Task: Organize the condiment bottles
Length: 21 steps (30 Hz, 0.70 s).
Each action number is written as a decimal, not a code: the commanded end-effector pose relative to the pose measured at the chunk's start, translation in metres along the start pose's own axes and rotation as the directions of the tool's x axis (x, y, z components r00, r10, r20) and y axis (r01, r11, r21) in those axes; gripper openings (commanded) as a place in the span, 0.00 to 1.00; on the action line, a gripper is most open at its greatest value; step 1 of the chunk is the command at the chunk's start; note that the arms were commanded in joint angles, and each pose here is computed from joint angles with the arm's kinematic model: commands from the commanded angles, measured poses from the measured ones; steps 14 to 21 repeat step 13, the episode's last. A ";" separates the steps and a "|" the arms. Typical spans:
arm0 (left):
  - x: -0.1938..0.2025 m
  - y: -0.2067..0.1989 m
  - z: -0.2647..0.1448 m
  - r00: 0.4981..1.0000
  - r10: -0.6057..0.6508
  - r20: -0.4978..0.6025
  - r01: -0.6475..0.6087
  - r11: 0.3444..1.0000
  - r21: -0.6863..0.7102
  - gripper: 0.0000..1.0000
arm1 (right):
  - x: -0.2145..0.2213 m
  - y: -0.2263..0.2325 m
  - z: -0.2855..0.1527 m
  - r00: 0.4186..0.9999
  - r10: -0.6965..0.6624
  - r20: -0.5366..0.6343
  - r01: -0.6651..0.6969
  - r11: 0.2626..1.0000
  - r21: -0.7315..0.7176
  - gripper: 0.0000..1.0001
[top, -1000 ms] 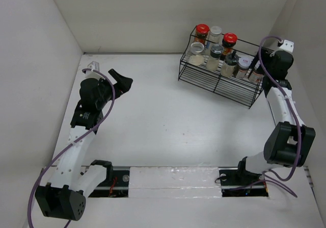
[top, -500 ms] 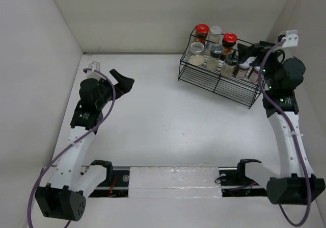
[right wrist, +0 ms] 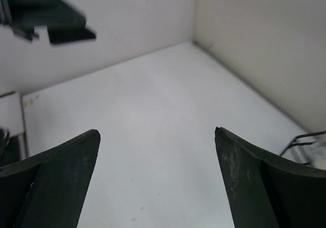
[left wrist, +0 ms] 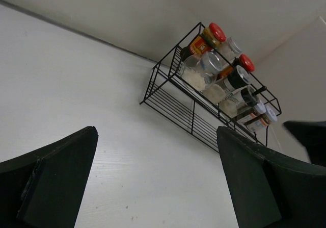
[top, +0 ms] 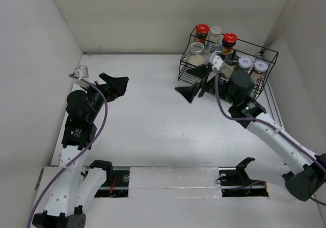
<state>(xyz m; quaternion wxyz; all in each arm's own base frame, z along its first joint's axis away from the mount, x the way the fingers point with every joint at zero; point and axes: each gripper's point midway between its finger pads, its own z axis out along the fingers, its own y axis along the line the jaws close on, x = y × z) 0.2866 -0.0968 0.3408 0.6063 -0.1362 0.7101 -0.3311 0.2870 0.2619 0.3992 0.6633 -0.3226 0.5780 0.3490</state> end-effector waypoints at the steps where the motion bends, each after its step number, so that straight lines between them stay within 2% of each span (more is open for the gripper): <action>1: -0.017 -0.005 -0.008 0.996 0.020 0.084 -0.021 1.000 0.015 1.00 | 0.052 0.037 0.011 0.995 0.007 -0.097 -0.015 0.996 -0.089 1.00; 2: -0.019 -0.008 -0.011 0.996 0.011 0.092 -0.013 1.000 0.022 1.00 | 0.065 0.061 0.014 0.993 0.003 -0.119 -0.020 0.990 -0.136 1.00; 3: -0.022 -0.012 -0.016 0.994 0.013 0.107 -0.016 0.999 0.034 1.00 | 0.095 0.070 0.012 0.983 0.018 -0.182 -0.043 0.990 -0.133 1.00; 4: -0.024 -0.014 -0.019 0.993 0.014 0.114 -0.018 0.999 0.040 1.00 | 0.112 0.069 0.011 0.977 0.011 -0.214 -0.031 0.996 -0.089 1.00; 7: -0.028 -0.019 -0.026 0.991 0.016 0.136 -0.024 0.998 0.057 1.00 | 0.158 0.090 0.004 0.955 0.021 -0.297 -0.047 0.995 -0.082 1.00; 10: -0.018 -0.024 -0.030 0.994 0.020 0.106 -0.031 0.994 0.105 1.00 | 0.172 0.087 0.000 0.950 0.038 -0.309 -0.052 0.998 -0.037 1.00; 13: -0.013 -0.026 -0.031 0.995 0.022 0.095 -0.034 0.992 0.125 1.00 | 0.166 0.076 -0.002 0.957 0.045 -0.288 -0.041 0.999 0.023 1.00; 21: -0.013 -0.026 -0.031 0.995 0.022 0.095 -0.034 0.992 0.125 1.00 | 0.166 0.076 -0.002 0.957 0.045 -0.288 -0.041 0.999 0.023 1.00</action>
